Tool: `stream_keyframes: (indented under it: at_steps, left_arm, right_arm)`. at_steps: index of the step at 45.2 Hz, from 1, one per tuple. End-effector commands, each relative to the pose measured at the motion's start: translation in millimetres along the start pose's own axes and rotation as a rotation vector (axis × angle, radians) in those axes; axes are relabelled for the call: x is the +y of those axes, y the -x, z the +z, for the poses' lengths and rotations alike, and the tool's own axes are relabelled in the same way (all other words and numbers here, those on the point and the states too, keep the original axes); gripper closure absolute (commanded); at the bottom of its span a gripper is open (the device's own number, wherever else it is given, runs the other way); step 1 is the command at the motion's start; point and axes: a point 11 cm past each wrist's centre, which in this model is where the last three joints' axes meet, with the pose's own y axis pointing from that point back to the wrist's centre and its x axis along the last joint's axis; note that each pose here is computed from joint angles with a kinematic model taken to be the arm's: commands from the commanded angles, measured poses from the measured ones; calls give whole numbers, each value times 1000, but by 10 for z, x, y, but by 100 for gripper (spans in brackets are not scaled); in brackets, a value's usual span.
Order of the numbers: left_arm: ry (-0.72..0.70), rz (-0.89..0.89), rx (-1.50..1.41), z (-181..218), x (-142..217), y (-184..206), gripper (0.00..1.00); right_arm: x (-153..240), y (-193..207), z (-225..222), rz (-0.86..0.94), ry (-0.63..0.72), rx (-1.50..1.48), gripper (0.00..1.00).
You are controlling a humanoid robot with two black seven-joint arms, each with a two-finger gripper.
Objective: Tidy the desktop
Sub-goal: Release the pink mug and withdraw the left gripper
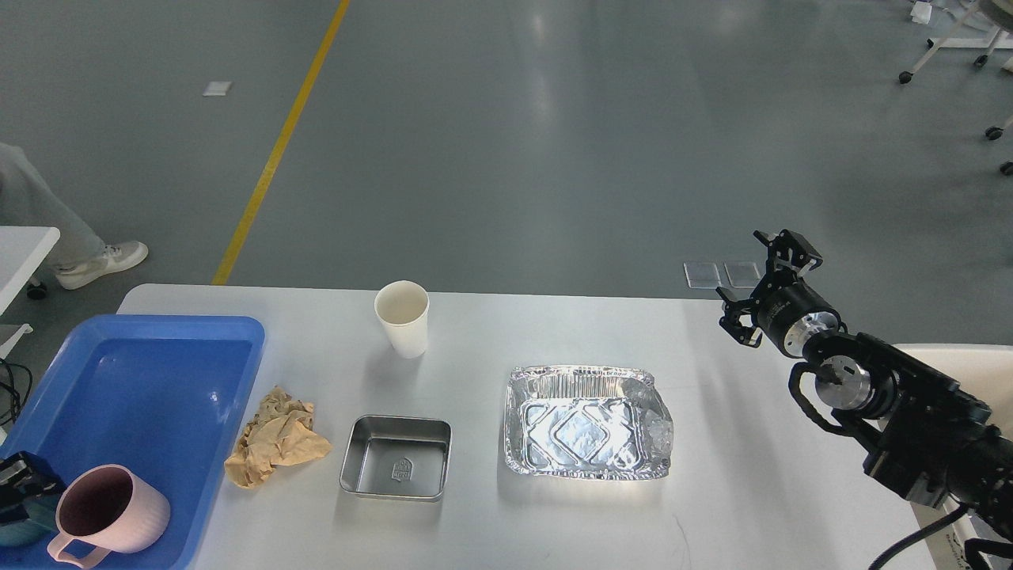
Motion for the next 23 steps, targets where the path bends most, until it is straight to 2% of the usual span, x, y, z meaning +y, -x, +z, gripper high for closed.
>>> stream_keyframes:
  at_steps: [1, 12, 23]
  left_arm:
    - [63, 30, -1, 176, 106, -142, 41]
    - [306, 2, -32, 881, 333, -253, 39]
    - [408, -115, -38, 1217, 557, -88, 39]
  right_arm:
    - [-3, 8, 5, -2, 2, 0, 0]
    - [-4, 12, 6, -2, 2, 0, 0]
    - [-2, 11, 18, 0, 4, 0, 0]
